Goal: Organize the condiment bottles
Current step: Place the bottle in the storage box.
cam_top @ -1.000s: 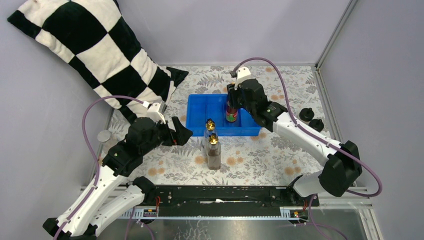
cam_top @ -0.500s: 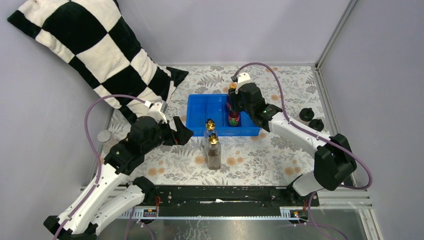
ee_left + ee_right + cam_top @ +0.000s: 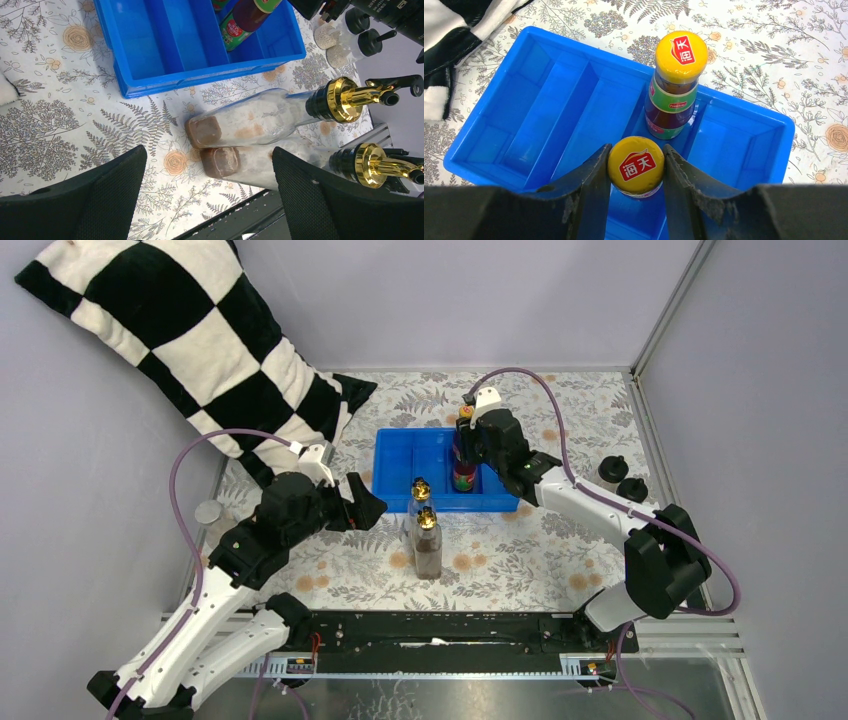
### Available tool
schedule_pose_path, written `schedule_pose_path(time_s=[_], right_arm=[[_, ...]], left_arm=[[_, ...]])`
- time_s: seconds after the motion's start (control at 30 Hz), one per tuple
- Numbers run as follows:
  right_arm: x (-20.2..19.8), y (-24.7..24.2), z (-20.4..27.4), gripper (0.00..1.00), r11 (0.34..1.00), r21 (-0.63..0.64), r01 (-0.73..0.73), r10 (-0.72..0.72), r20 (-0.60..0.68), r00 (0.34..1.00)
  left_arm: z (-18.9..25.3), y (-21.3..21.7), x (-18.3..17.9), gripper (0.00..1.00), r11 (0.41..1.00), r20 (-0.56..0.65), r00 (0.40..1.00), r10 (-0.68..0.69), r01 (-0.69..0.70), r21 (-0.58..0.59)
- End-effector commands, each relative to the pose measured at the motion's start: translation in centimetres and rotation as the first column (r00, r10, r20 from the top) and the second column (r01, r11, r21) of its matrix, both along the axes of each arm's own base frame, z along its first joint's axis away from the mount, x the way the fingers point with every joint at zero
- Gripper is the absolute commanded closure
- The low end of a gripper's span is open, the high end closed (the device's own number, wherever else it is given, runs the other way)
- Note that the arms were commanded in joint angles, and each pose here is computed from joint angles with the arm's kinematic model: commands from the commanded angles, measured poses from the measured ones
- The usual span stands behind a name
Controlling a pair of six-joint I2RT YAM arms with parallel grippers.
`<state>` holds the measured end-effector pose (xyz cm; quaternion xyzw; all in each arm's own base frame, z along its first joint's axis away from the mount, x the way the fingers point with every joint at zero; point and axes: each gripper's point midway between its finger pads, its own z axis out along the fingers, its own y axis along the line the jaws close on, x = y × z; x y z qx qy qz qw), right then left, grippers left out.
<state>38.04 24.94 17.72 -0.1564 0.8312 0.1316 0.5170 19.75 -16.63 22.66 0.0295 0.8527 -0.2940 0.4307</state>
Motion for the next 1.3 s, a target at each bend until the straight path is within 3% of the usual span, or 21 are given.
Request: schedule_pose_path(time_s=[0.0, 0.2, 0.33, 0.5, 0.9, 1.27], right_arm=[[1.0, 0.8, 3.4, 0.62, 0.996, 0.091, -0.005, -0.004, 0.091, 0.996], [0.8, 0.7, 3.2, 0.32, 0.997, 0.081, -0.004, -0.002, 0.083, 0.997], [0.6, 0.5, 3.4, 0.31, 0.997, 0.08, -0.005, -0.002, 0.083, 0.997], [0.3, 0.1, 4.1, 0.2, 0.997, 0.083, 0.002, -0.01, 0.091, 0.996], [-1.4, -2.2, 5.4, 0.16, 0.995, 0.08, 0.06, -0.067, 0.089, 0.994], [-7.4, -4.9, 6.7, 0.07, 0.988, 0.146, 0.05, -0.05, -0.006, 0.999]], left_arm=[[-0.7, 0.2, 0.0, 0.01, 1.0, -0.001, 1.0, -0.003, 0.003, 0.027], [-0.8, 0.1, 0.0, 0.01, 1.0, -0.004, 1.0, -0.005, 0.006, 0.027], [-0.8, 0.0, 0.0, 0.01, 1.0, -0.003, 1.0, -0.007, 0.007, 0.027], [-0.8, 0.0, 0.1, 0.01, 1.0, -0.002, 1.0, -0.009, 0.009, 0.027], [-0.5, 0.0, -0.1, 0.01, 1.0, 0.004, 1.0, -0.012, 0.012, 0.021], [-0.7, -0.9, 0.0, 0.01, 0.999, -0.008, 0.999, -0.049, 0.049, 0.01]])
